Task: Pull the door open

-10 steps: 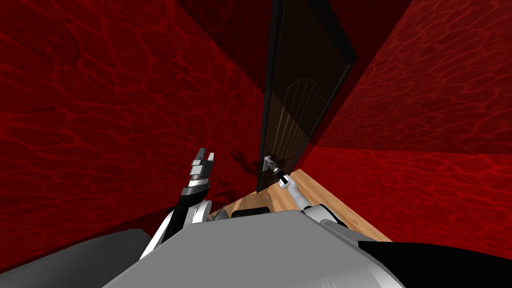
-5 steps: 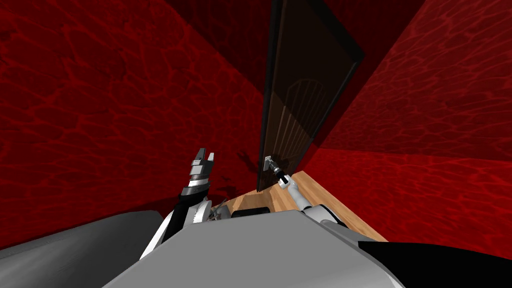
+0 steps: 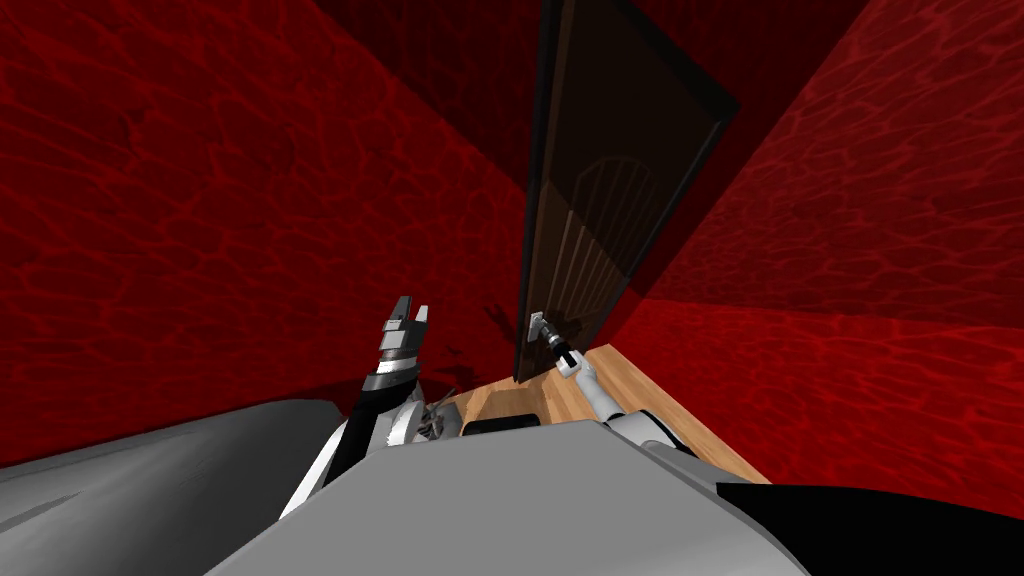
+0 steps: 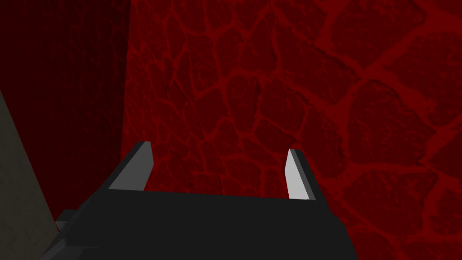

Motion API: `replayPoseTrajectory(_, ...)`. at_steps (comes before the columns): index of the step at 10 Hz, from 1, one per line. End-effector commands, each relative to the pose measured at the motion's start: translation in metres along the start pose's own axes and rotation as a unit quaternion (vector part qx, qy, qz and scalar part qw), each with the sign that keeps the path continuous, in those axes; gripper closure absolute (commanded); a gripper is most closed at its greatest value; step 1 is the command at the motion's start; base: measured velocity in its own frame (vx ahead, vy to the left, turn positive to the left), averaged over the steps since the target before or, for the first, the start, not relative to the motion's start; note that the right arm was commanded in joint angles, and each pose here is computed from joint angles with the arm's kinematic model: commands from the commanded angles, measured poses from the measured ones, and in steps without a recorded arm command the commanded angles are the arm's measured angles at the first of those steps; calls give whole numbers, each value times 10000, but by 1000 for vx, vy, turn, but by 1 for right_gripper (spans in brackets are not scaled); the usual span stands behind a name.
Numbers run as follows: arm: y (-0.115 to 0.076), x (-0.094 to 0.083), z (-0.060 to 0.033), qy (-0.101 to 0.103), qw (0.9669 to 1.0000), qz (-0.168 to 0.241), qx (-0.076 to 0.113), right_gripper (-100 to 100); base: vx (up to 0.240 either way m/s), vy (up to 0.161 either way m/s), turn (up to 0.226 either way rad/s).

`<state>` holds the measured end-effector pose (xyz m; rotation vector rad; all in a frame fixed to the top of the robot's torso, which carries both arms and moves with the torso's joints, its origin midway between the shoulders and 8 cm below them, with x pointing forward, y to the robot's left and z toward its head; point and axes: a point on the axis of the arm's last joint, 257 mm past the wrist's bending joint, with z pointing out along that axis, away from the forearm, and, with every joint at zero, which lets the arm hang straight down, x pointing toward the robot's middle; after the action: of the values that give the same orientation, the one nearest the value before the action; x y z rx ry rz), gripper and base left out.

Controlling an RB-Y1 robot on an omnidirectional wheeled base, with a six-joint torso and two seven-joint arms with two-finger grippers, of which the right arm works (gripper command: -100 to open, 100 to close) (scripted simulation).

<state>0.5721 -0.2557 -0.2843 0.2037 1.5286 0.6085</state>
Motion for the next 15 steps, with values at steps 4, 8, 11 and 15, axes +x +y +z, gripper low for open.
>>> replayPoseTrajectory(4,-42,-89,2,-206,9951,964,107,100,-61,-58,129)
replayPoseTrajectory(8,-91,-145,-5,-337,9869,1571,178,100,-62,-51,94)
replayPoseTrajectory(11,-147,-203,-16,-483,9749,2160,247,100,-67,-56,116)
replayPoseTrajectory(15,-236,-284,-37,-713,9495,3038,331,100,-55,-50,116)
